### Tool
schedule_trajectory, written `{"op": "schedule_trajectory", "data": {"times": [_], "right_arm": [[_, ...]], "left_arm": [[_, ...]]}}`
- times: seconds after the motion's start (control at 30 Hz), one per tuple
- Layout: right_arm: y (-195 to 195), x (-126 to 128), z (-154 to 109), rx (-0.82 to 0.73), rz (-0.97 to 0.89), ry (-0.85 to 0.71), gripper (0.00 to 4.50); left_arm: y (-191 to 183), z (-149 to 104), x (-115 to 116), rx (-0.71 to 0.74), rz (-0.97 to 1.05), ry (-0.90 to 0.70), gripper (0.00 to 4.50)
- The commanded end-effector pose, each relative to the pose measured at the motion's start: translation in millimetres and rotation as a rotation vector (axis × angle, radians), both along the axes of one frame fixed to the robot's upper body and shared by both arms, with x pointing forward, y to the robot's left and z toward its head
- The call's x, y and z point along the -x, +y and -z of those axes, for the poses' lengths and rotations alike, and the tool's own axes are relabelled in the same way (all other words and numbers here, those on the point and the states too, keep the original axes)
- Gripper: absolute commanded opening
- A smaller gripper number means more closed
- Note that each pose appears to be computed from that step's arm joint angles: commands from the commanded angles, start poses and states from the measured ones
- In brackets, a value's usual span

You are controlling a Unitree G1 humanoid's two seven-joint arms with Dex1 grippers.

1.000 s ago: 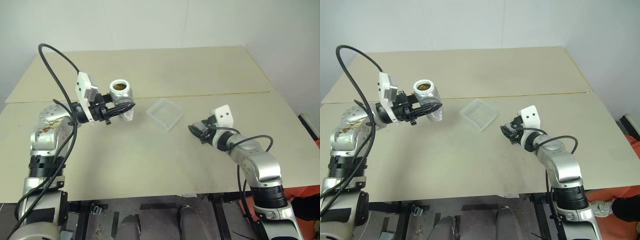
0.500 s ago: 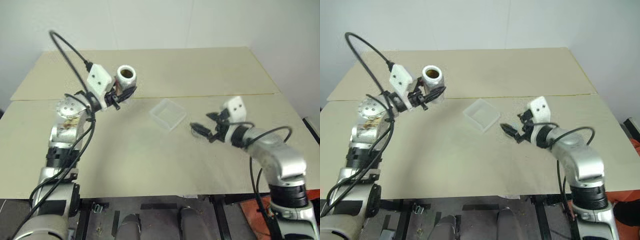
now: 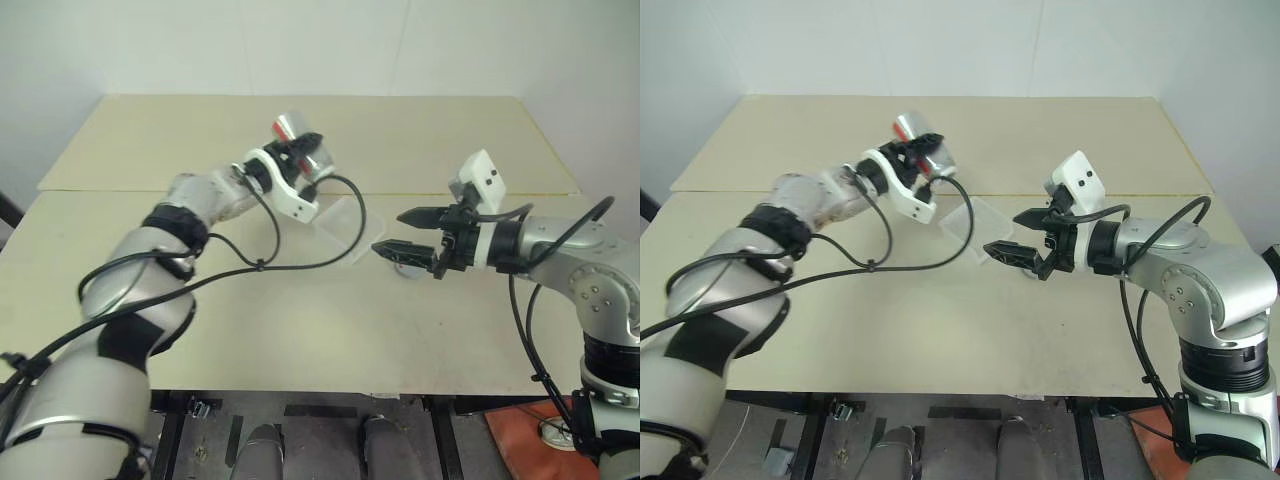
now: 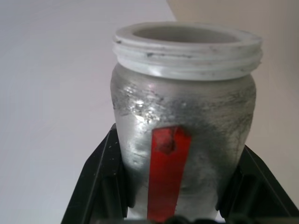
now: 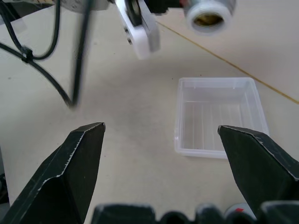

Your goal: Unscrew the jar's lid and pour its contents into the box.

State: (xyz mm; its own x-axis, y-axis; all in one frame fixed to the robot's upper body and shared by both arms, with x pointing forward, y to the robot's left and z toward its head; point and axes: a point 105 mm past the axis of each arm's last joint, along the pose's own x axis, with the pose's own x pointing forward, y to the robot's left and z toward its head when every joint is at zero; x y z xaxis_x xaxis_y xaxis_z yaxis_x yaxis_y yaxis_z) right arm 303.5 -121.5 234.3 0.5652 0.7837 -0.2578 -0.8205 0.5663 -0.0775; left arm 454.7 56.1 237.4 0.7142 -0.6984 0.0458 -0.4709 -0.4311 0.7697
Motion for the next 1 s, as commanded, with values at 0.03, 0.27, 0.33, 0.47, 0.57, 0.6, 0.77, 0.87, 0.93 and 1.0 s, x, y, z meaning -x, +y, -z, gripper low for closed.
{"op": "schedule_trajectory", "data": {"times": [0.03,0.27,0.33,0.47,0.57,0.6,0.77,0.87,0.93,1.0], "right_arm": [[4,8,-16,-0.024,-0.019,-0.068,4.48],[2,14,-19,-0.046,0.005,-0.088,4.48],[2,16,-20,-0.051,0.011,-0.093,4.48],[2,19,-18,-0.054,0.015,-0.096,4.48],[1,18,-18,-0.049,0.018,-0.098,4.48],[1,18,-18,-0.048,0.018,-0.098,4.48],[2,15,-19,-0.04,0.011,-0.105,4.48],[2,16,-18,-0.035,0.012,-0.122,4.48],[1,16,-19,-0.039,0.017,-0.134,4.48],[0,16,-20,-0.043,0.025,-0.142,4.48]], "left_arm": [[-20,0,-2,-0.208,0.022,-0.135,1.94],[-48,-4,0,-0.274,0.046,-0.229,1.94],[-48,-4,0,-0.273,0.045,-0.225,1.94],[-47,-3,0,-0.279,0.048,-0.22,1.94],[-47,-4,0,-0.275,0.043,-0.218,1.94],[-46,-5,-1,-0.272,0.042,-0.219,1.94],[-43,-8,-1,-0.147,0.022,-0.132,1.94],[-37,-10,0,0.034,0.019,0.006,1.94],[-23,-18,-3,0.205,-0.013,0.119,1.94],[-7,-25,-6,0.404,-0.045,0.259,1.94]]}}
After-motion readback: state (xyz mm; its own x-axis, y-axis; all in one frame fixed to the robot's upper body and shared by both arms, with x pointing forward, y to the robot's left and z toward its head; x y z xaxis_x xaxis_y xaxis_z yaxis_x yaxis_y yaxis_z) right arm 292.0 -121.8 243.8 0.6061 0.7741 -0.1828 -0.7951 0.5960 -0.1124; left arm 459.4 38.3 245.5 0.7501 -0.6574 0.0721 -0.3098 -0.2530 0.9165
